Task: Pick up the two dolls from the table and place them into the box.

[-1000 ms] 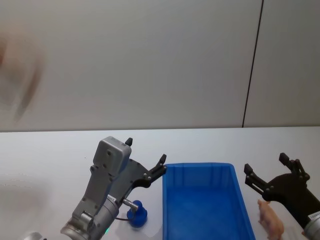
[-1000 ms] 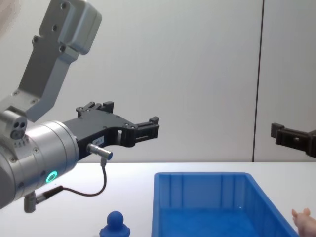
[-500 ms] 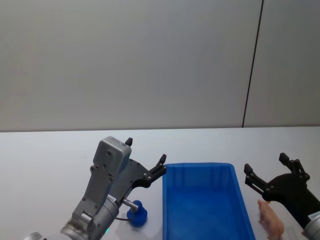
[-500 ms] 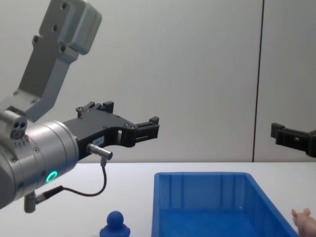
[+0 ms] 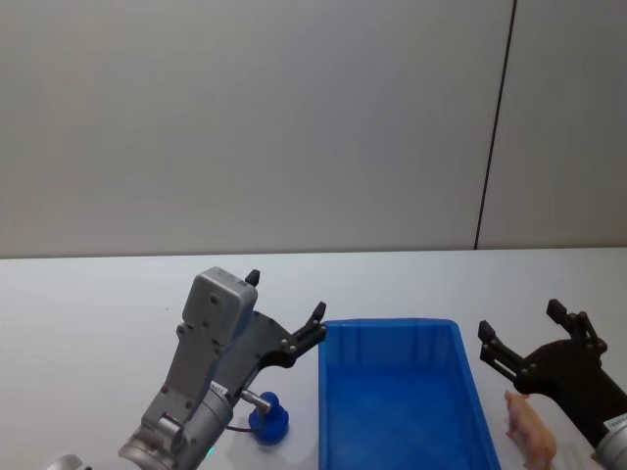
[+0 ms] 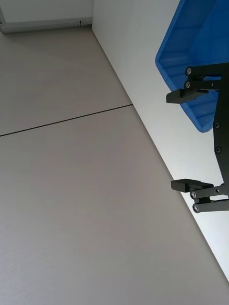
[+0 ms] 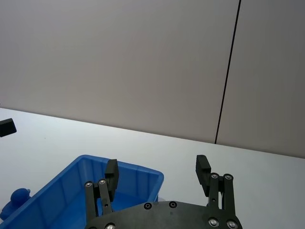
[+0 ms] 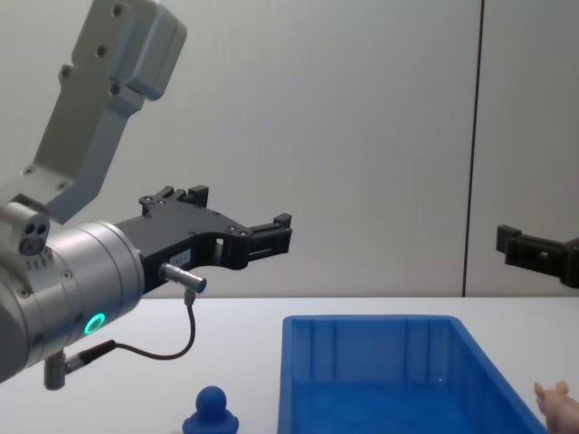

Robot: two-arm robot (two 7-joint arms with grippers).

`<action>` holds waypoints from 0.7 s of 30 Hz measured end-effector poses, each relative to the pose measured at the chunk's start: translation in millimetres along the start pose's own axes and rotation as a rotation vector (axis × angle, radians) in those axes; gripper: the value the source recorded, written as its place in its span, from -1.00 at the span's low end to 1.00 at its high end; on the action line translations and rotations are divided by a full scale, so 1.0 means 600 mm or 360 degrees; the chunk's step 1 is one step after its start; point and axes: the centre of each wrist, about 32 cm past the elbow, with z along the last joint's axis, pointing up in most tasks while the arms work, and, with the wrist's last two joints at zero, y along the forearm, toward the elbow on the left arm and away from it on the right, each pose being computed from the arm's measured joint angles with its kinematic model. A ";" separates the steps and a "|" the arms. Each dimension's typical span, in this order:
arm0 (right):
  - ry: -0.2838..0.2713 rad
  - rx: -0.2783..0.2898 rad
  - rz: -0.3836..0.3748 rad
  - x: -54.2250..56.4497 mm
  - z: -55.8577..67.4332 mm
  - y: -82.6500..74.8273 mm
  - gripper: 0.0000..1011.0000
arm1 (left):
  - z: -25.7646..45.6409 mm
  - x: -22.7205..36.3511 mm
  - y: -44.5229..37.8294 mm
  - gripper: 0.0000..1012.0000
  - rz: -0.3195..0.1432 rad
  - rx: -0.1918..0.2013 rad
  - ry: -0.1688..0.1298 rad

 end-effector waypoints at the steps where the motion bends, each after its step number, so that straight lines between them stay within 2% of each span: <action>1: 0.0000 0.0000 0.0000 0.000 0.000 0.000 0.98 | 0.000 0.0000 0.000 0.98 0.0000 0.0000 0.0000; 12: 0.0002 -0.0013 -0.0022 -0.003 0.002 -0.003 0.98 | 0.000 0.0000 0.000 0.98 0.0000 0.0000 0.0000; 21: -0.0001 -0.0070 -0.0113 -0.005 0.007 -0.015 0.98 | 0.000 0.0000 0.000 0.98 0.0000 0.0000 0.0000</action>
